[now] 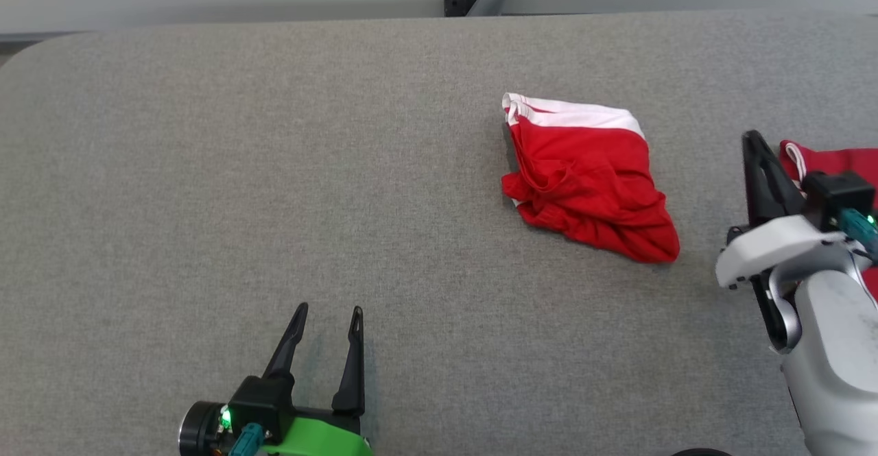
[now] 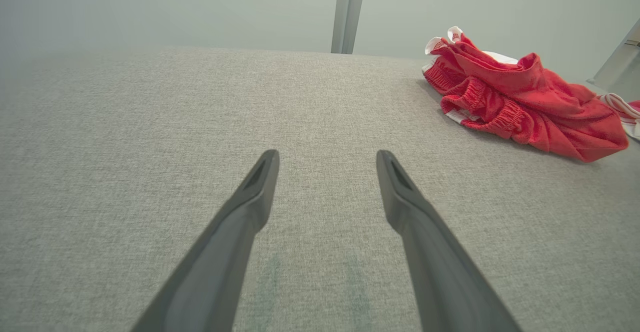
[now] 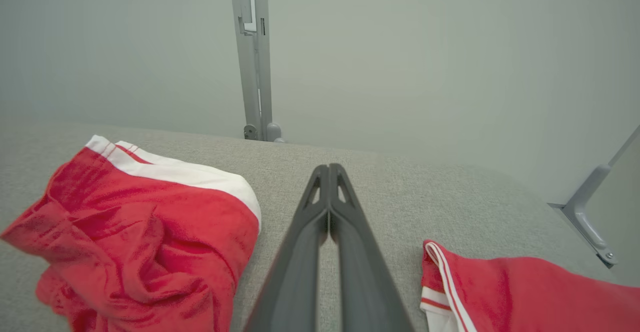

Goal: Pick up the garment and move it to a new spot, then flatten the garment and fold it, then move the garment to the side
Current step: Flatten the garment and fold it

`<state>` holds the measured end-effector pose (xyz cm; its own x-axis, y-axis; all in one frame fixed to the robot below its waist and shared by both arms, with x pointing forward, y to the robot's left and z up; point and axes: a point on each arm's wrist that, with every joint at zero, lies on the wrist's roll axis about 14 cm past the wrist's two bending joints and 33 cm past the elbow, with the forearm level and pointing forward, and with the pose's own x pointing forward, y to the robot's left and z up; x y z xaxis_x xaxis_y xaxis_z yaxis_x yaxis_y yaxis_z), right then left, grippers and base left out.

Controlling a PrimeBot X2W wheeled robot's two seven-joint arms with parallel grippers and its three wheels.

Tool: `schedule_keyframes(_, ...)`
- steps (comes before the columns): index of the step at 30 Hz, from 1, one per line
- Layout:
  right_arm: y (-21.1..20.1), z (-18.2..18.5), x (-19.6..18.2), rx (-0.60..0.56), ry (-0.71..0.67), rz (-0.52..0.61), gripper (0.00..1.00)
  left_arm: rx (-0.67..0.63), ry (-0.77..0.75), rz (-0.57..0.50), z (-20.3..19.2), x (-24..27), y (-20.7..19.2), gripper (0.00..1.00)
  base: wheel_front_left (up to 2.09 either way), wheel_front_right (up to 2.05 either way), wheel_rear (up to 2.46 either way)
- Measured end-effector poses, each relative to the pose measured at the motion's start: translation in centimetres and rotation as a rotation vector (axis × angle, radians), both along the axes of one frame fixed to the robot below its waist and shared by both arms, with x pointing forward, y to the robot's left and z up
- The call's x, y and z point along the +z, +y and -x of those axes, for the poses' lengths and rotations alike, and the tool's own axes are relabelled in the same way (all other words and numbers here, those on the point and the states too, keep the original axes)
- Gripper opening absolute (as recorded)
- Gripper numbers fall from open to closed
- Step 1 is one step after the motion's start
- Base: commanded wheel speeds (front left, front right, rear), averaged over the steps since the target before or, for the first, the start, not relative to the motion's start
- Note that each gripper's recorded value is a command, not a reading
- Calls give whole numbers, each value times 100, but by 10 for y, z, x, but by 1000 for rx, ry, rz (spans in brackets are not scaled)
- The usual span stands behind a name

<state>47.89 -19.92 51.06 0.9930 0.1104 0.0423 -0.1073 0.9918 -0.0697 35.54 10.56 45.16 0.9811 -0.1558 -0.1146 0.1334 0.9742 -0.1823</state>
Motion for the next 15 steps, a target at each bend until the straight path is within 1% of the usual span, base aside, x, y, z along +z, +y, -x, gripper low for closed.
schedule_keyframes(3,25,-18,-19,108,60,83,0,-6,14,-3,-8,-6,-1,100,0,0,0)
schedule_keyframes(7,42,-36,-42,195,124,147,0,13,31,-1,-12,-12,3,100,0,0,0)
schedule_keyframes(10,64,-38,-60,264,169,159,0,36,51,-4,-9,-18,11,100,0,0,0)
schedule_keyframes(11,70,-38,-64,280,178,148,0,45,56,-7,-8,-19,13,100,0,0,0)
schedule_keyframes(15,88,-39,-68,329,184,125,0,87,66,-8,-5,-21,25,100,0,0,0)
